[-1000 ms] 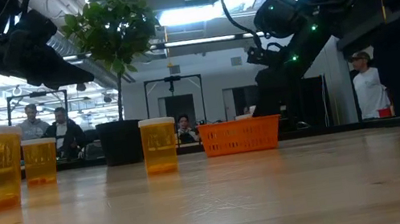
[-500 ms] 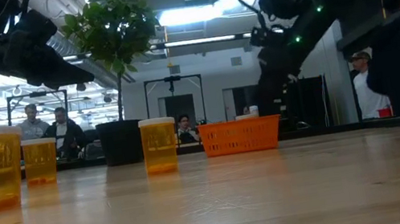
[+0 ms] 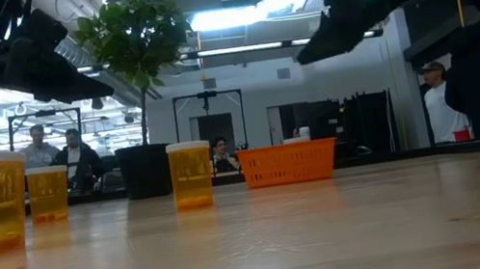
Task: Pick and place pill bottles into a basket
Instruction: Put the orange pill bottle into the orange bin
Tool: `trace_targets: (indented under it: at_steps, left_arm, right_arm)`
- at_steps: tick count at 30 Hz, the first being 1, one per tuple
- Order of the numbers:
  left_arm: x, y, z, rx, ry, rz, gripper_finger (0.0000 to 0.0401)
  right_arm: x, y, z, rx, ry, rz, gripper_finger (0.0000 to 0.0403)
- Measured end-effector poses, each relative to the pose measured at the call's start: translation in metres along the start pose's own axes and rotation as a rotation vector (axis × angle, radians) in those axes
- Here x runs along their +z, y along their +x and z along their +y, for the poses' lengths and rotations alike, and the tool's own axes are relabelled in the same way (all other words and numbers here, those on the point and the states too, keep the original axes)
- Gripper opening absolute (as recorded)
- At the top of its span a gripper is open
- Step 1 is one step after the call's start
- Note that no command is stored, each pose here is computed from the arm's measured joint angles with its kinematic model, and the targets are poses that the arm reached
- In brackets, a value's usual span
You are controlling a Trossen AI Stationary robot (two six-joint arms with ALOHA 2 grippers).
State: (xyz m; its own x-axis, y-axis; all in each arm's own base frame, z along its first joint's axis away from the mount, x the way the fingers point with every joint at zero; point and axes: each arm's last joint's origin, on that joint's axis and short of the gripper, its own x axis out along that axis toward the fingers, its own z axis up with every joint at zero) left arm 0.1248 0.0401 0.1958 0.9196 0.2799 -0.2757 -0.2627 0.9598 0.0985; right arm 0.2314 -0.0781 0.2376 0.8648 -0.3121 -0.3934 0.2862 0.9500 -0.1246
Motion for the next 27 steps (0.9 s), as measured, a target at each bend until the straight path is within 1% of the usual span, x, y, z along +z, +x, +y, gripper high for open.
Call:
trace_targets:
  at_steps: [2,7,9,12,15,18,22,27]
  left_arm:
    - [0.000,0.000,0.000,0.000,-0.008,-0.001,0.0006]
    - [-0.001,0.000,0.000,-0.001,-0.016,0.006,0.0006]
    - [0.000,0.000,0.000,-0.001,-0.016,0.005,0.0006]
    - [0.000,0.000,0.000,0.000,-0.016,0.000,0.0006]
    - [0.000,0.000,0.000,0.000,-0.016,-0.001,0.0008]
    - [0.000,0.000,0.000,0.000,-0.018,0.000,0.0021]
    - [0.000,0.000,0.000,0.000,-0.018,0.000,0.0062]
    - [0.000,0.000,0.000,0.000,-0.017,-0.001,0.0138]
  right_arm:
    - [-0.011,-0.004,0.001,-0.002,0.000,-0.023,0.0099]
    - [-0.036,-0.016,0.004,-0.021,-0.007,-0.160,0.0026]
    - [-0.044,-0.022,0.005,-0.027,-0.004,-0.207,0.0008]
    - [-0.056,-0.028,0.007,-0.030,0.024,-0.252,0.0012]
    - [-0.062,-0.032,0.007,-0.032,0.034,-0.279,0.0018]
    - [-0.064,-0.032,0.007,-0.032,0.034,-0.278,0.0012]
    - [-0.063,-0.032,0.007,-0.032,0.034,-0.278,0.0003]
    - [-0.063,-0.032,0.007,-0.030,0.049,-0.278,0.0012]
